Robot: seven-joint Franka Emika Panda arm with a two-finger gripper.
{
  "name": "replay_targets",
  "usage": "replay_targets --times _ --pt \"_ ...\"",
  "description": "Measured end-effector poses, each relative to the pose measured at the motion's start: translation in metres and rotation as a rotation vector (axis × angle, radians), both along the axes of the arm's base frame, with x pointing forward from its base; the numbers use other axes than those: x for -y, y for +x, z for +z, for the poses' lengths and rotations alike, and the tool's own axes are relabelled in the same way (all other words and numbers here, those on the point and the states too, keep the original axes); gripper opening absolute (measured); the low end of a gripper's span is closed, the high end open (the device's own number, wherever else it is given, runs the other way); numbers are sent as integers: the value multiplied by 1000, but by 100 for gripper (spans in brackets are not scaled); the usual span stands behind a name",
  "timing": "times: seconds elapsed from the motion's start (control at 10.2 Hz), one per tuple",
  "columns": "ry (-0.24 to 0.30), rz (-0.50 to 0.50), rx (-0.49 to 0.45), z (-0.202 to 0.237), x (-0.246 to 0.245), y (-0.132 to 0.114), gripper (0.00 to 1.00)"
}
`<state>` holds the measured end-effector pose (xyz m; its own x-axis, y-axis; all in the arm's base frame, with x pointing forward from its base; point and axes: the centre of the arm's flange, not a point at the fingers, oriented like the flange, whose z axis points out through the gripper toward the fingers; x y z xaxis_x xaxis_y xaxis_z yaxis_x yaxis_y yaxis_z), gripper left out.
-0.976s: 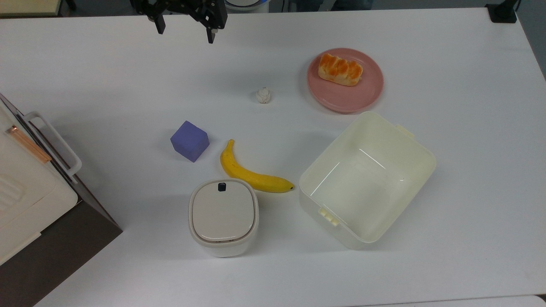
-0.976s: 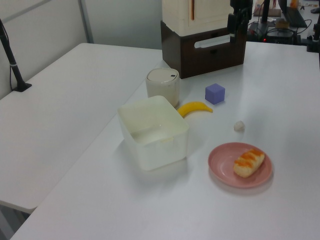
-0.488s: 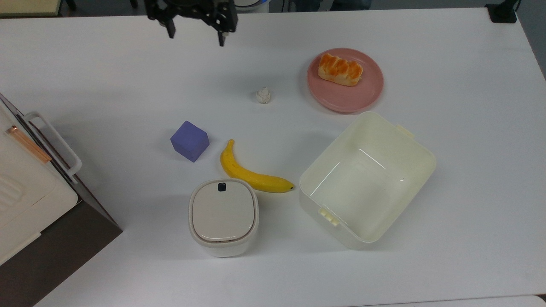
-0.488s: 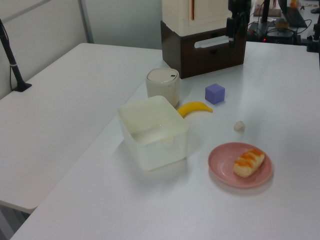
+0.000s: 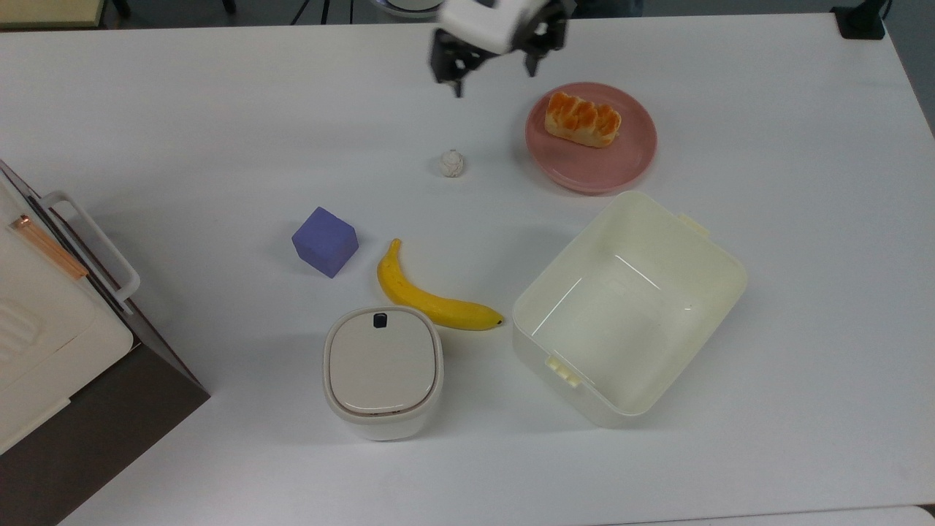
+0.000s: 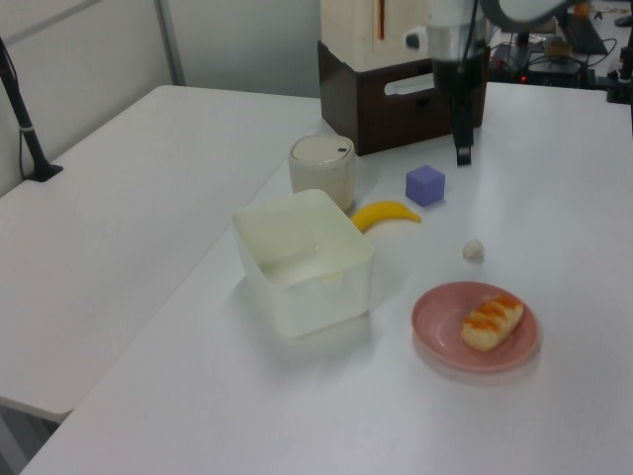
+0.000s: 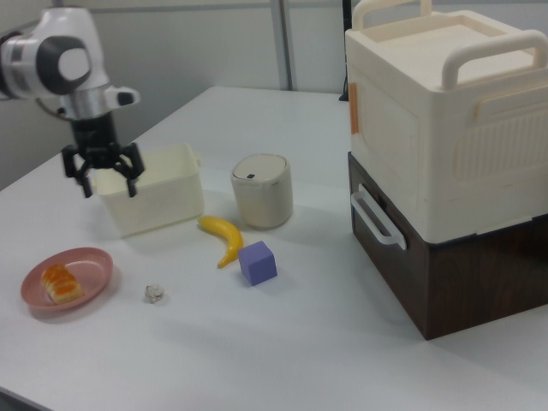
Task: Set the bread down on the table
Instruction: 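Move the gripper over the bread roll on the pink plate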
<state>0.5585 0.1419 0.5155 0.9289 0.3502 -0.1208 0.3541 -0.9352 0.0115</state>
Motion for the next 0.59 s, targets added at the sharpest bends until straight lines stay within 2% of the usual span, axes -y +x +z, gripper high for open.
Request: replay_targets --times 0.2,0.29,0.59 --pt "17 188 33 -44 -78 -18 100" --pt "16 288 17 -80 -120 -36 100" --pt "-13 496 -65 -145 -180 -68 100"
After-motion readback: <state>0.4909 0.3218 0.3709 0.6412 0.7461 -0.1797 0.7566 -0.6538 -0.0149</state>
